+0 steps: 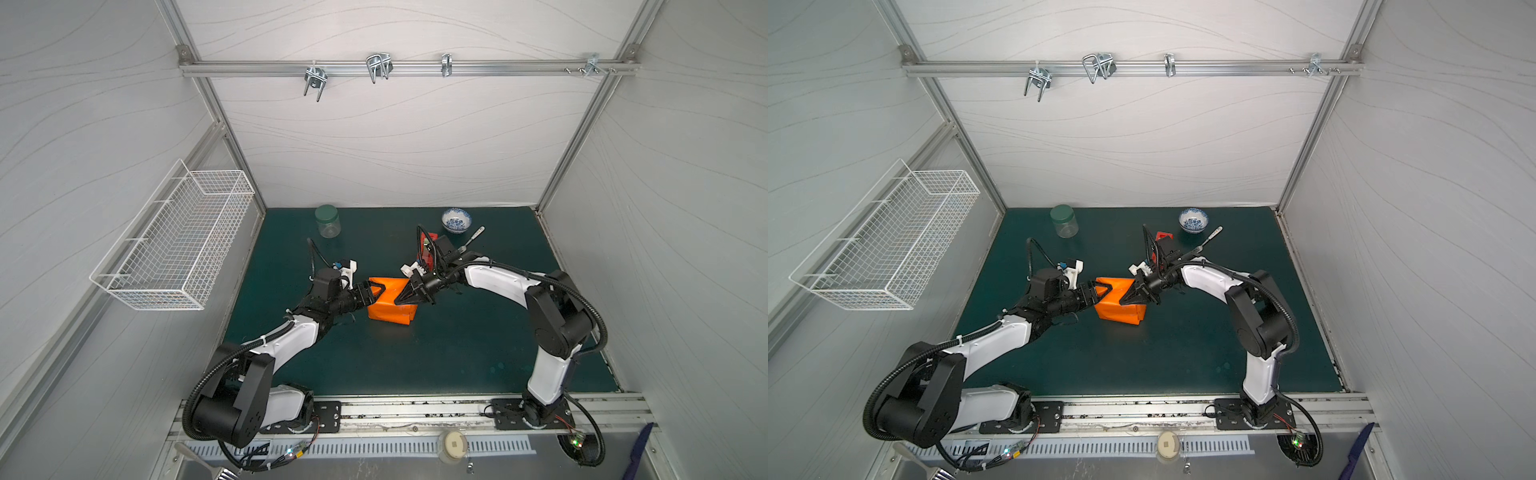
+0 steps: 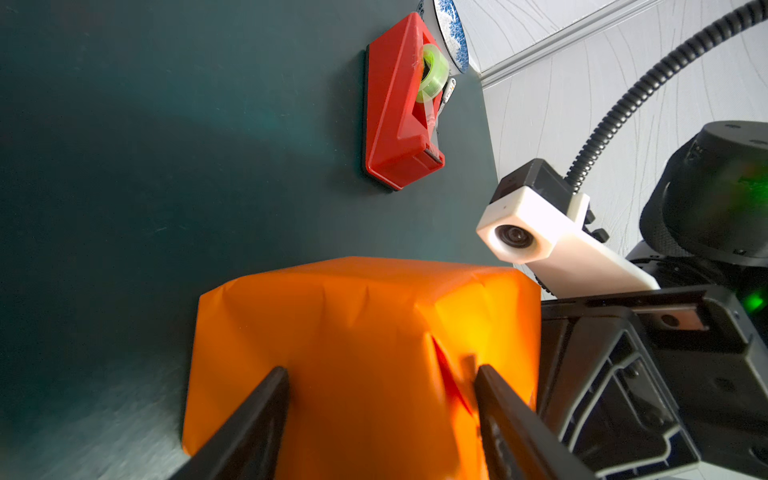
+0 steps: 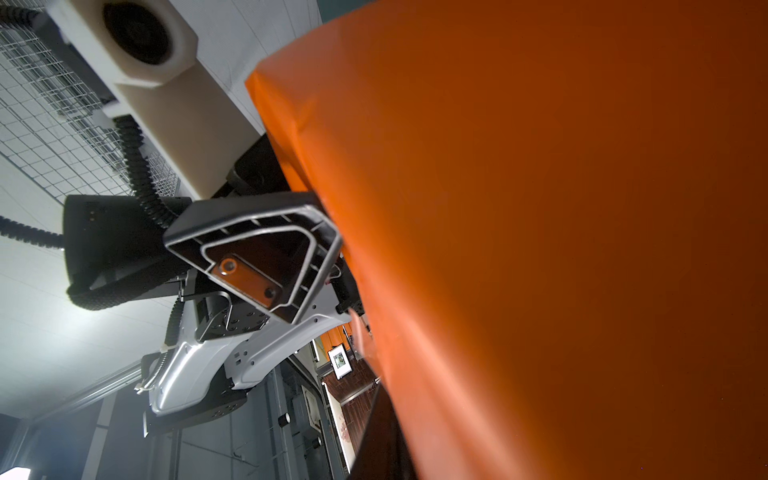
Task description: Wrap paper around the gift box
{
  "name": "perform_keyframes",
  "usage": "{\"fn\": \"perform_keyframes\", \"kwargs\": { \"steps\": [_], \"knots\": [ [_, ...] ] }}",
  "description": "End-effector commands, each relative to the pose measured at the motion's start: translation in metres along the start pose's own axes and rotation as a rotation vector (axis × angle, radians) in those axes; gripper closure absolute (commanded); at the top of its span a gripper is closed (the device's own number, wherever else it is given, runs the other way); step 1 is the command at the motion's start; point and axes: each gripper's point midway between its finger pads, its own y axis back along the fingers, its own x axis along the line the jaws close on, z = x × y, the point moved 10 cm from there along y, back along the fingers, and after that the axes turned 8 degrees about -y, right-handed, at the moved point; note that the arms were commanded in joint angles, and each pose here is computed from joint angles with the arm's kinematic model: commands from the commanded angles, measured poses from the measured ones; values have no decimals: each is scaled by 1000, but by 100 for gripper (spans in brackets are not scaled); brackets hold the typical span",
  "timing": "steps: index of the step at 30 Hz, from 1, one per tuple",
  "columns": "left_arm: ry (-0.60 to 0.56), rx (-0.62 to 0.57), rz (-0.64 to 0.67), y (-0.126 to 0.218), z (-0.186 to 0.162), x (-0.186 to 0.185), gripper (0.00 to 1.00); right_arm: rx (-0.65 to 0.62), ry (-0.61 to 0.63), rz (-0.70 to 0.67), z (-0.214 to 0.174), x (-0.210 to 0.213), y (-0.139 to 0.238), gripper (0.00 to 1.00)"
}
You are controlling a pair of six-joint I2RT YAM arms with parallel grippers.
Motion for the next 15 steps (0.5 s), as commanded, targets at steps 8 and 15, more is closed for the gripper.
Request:
{"fn": "perform_keyframes", "kwargs": {
  "steps": [8, 15],
  "knots": [
    [59, 78, 68, 1, -19, 12, 26, -57, -141, -96, 13, -23, -4, 100],
    [36, 19, -2, 7, -7, -2, 6, -53, -157, -109, 13, -27, -6, 100]
  ]
}}
